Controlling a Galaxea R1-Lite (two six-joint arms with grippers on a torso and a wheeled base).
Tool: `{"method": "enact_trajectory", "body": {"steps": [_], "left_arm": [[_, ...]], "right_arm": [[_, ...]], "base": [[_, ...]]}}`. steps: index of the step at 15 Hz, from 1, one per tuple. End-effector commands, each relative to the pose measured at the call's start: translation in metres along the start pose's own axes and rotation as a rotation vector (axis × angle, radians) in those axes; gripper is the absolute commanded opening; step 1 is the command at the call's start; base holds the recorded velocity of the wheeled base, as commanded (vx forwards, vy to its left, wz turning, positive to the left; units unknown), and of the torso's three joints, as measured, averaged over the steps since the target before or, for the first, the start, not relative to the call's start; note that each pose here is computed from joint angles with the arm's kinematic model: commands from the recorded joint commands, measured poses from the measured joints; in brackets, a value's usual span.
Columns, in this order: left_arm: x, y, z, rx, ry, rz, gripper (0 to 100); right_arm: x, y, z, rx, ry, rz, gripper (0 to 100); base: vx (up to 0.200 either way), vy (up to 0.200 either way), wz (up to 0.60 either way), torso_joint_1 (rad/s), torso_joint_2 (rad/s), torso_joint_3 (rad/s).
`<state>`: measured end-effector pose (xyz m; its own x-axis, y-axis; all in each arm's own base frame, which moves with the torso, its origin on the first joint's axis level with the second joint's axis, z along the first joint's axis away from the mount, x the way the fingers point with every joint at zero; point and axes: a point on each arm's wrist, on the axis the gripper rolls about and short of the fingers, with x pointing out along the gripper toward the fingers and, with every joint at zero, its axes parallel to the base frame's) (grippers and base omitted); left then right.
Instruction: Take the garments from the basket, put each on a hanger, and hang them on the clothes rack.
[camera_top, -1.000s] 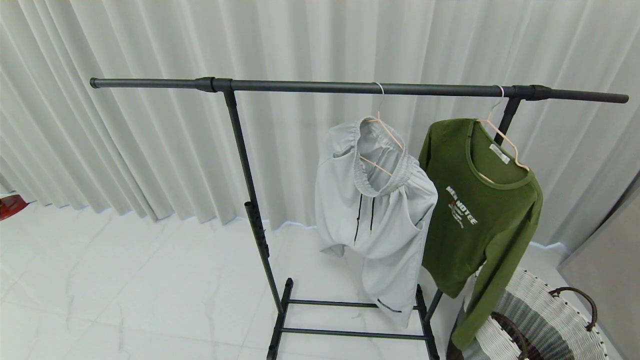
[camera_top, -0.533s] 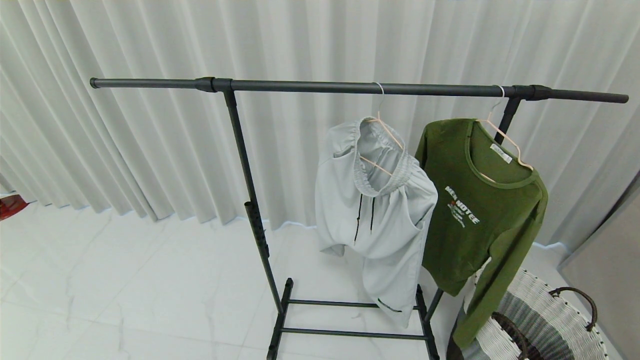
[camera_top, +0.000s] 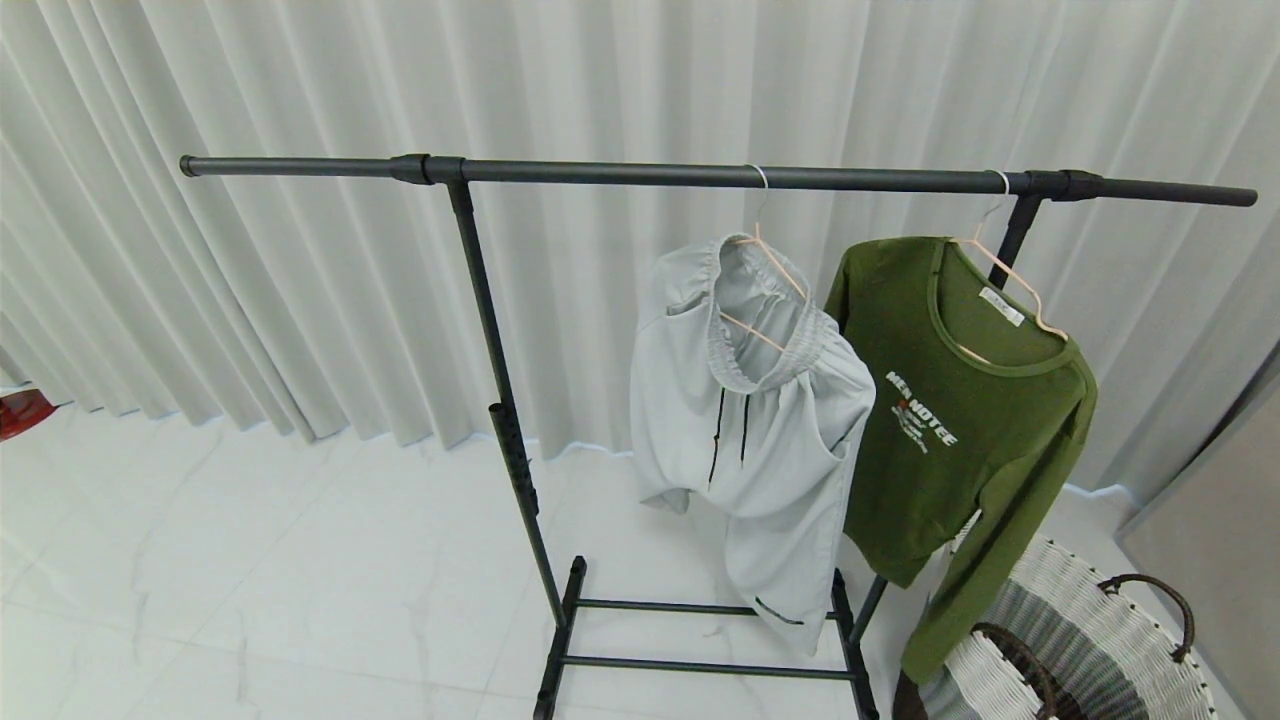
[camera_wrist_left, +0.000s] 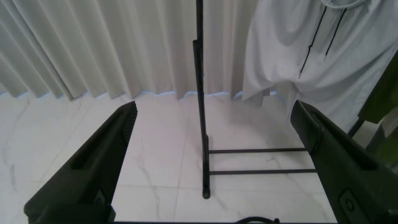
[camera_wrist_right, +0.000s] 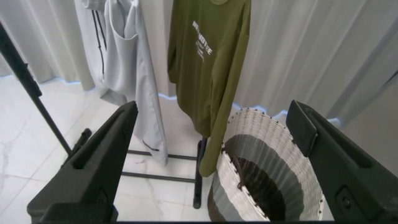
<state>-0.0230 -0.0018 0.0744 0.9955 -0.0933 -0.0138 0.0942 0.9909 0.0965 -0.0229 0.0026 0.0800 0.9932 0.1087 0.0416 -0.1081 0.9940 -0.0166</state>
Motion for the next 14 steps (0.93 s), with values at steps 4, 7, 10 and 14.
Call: {"method": "enact_trajectory", "body": {"steps": [4,7,10,14], "left_arm": [[0.0000,0.0000,0.0000,0.000,0.000,0.001,100],[0.0000,0.0000,0.0000,0.000,0.000,0.000,100],[0.0000,0.0000,0.0000,0.000,0.000,0.000,100],[0.0000,0.0000,0.0000,0.000,0.000,0.001,100]], "right_arm": [[0.0000,0.0000,0.0001,0.000,-0.001,0.000,100],[0.0000,0.0001,0.0001,-0.005,-0.001,0.005,100],[0.0000,0.0001,0.0001,-0.007,-0.001,0.005,100],[0.0000,0.0001,0.0001,-0.005,-0.001,0.003,100]], "base": [[0.000,0.000,0.00,0.000,0.00,0.000],[0.000,0.000,0.00,0.000,0.00,0.000],[0.000,0.000,0.00,0.000,0.00,0.000],[0.000,0.000,0.00,0.000,0.00,0.000]]}}
